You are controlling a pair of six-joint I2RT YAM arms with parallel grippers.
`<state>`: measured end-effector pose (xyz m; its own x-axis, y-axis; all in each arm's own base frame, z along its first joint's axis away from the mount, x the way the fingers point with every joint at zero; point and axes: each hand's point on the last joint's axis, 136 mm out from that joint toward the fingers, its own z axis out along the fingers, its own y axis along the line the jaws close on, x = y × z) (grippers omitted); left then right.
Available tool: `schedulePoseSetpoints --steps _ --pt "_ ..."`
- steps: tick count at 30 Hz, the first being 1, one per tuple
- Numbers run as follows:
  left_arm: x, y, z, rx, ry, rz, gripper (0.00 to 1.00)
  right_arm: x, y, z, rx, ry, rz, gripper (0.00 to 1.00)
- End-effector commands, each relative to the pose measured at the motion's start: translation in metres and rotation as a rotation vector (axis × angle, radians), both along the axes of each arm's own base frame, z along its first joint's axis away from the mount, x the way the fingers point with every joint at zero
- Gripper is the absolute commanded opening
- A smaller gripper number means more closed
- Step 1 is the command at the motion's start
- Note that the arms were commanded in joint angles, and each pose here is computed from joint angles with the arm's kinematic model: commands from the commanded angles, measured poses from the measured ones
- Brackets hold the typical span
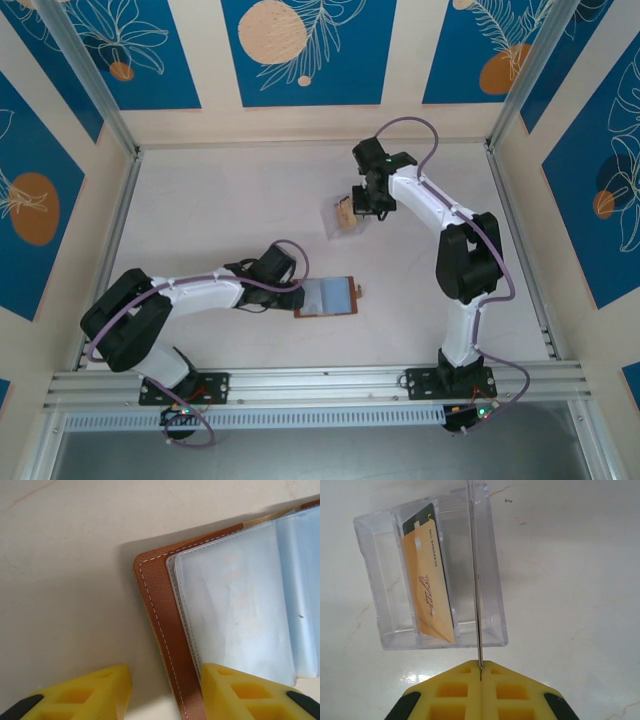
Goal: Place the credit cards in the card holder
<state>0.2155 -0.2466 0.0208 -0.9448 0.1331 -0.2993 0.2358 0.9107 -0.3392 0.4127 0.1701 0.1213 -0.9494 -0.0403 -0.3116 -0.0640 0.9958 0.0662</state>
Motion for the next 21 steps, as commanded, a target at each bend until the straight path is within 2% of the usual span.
schedulePoseSetpoints --steps 1,21 --pt "-0.014 0.013 -0.016 0.061 0.043 -0.005 0.43 -0.005 0.006 0.016 0.073 -0.008 0.014 0.00" --pt "-0.013 0.012 -0.016 0.062 0.041 -0.004 0.43 -0.008 0.003 -0.021 0.003 0.075 0.039 0.00"
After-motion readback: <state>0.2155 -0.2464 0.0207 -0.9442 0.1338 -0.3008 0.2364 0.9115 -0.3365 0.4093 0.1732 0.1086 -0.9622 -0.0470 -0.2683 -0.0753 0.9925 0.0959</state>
